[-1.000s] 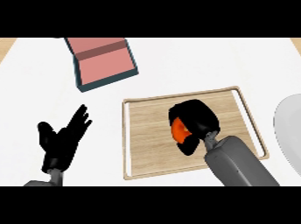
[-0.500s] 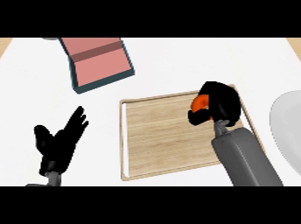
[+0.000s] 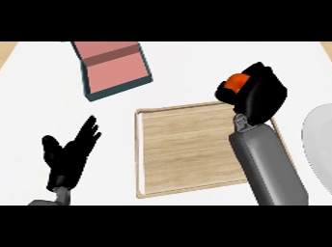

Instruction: Pick the squash from the tray and place it in the plate

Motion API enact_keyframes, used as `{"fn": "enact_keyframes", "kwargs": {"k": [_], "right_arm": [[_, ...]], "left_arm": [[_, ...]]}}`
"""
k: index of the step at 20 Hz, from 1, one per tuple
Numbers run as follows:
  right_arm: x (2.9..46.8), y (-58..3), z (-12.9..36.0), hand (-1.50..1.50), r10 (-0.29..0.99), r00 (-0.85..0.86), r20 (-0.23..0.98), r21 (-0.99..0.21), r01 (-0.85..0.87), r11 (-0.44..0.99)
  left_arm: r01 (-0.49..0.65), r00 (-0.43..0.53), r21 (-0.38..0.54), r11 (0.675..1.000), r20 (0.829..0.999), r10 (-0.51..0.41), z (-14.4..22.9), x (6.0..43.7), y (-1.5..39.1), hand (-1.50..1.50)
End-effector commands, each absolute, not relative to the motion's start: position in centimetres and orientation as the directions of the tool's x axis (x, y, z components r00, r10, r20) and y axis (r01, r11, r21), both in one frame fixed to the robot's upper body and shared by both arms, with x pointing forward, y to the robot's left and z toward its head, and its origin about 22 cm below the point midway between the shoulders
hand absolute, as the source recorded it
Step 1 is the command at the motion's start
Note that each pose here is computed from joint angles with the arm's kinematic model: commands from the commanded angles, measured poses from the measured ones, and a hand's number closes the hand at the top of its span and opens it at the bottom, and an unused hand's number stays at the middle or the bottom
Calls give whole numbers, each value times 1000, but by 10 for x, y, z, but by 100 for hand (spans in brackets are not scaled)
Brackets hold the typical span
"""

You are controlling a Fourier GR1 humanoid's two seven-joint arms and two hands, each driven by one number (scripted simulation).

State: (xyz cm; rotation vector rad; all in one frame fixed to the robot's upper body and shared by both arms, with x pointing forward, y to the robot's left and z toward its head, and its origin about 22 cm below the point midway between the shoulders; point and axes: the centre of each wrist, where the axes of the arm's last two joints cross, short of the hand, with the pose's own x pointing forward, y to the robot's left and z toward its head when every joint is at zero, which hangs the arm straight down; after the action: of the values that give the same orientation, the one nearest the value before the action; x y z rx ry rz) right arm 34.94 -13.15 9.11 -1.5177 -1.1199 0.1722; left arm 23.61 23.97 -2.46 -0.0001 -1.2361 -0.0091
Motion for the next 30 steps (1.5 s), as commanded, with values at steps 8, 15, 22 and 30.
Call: {"fn": "enact_keyframes", "kwargs": {"k": [8,15,22,30], "right_arm": [[332,-179,102,150,436,473,765,-535,844,22],[297,-250,55,150,419,546,725,-533,831,-161],[269,-349,60,150,392,573,720,-495,819,-290],[263,-418,34,150,364,578,731,-498,815,-295]], "left_arm": [[-7,375,15,1000,927,-11,-33,233,246,0],[-3,366,0,1000,931,1,-32,228,249,0],[2,377,2,1000,926,-2,-29,215,250,0],[0,361,-1,1000,932,1,-28,243,244,0]]}}
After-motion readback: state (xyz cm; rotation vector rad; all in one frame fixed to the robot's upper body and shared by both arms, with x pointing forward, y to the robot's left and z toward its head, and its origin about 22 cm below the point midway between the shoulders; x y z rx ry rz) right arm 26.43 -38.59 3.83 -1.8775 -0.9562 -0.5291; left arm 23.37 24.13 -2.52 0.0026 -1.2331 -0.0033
